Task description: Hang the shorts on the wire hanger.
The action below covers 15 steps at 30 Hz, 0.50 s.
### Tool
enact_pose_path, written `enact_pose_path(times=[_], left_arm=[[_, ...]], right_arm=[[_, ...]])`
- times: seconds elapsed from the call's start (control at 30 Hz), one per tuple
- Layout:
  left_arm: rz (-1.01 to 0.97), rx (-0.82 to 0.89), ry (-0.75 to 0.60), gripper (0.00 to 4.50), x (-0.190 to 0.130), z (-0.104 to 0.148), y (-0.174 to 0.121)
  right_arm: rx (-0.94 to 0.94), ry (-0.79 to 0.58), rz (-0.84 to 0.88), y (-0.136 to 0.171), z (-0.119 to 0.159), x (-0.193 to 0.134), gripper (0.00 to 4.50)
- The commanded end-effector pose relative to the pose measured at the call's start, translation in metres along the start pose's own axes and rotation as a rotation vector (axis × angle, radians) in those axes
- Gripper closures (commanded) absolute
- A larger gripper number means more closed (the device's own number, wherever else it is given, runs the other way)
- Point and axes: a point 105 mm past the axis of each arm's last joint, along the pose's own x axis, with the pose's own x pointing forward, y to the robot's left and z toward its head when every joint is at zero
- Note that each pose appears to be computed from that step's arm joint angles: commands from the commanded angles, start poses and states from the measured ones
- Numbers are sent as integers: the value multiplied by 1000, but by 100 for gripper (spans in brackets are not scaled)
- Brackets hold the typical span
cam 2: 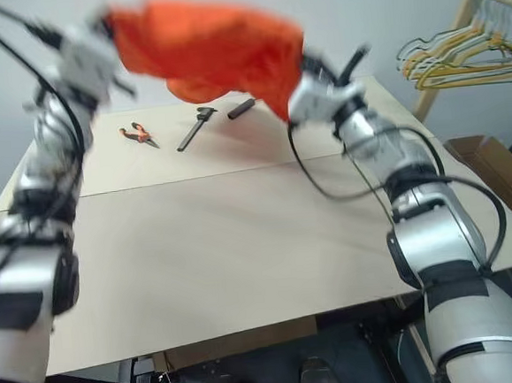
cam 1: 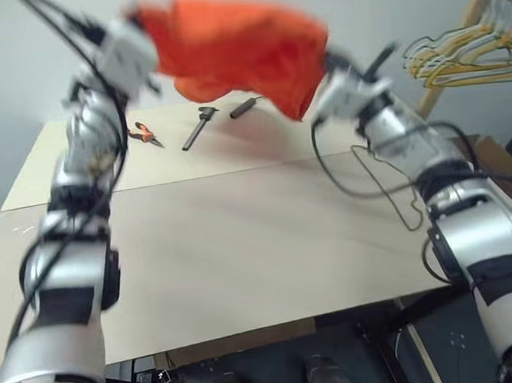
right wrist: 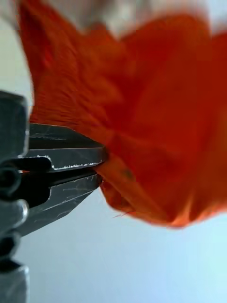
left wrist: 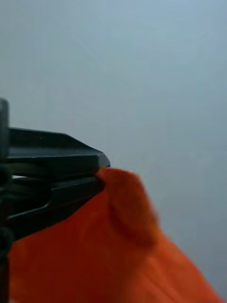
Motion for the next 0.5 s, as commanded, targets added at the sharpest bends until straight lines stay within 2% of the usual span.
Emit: enact_pose_path(times=[0.03,0.13,0.2,0.3,0.5], left_arm=[[-340,-69,-15,450,-45,21,-37],[-620,-121,131,450,-106,18,-81],[-786,-131,206,450,-142,22,-100],[-920,-172,325,450,-173,25,-108],[-1159,-204,395,450,-216,45,-110]], right_arm=[[-67,-128,286,33,12,-22,448],[-99,-160,500,76,12,-48,448],[-92,-177,574,95,13,-59,448],[-104,-183,629,108,14,-68,448],[-167,-185,700,122,10,-83,448]])
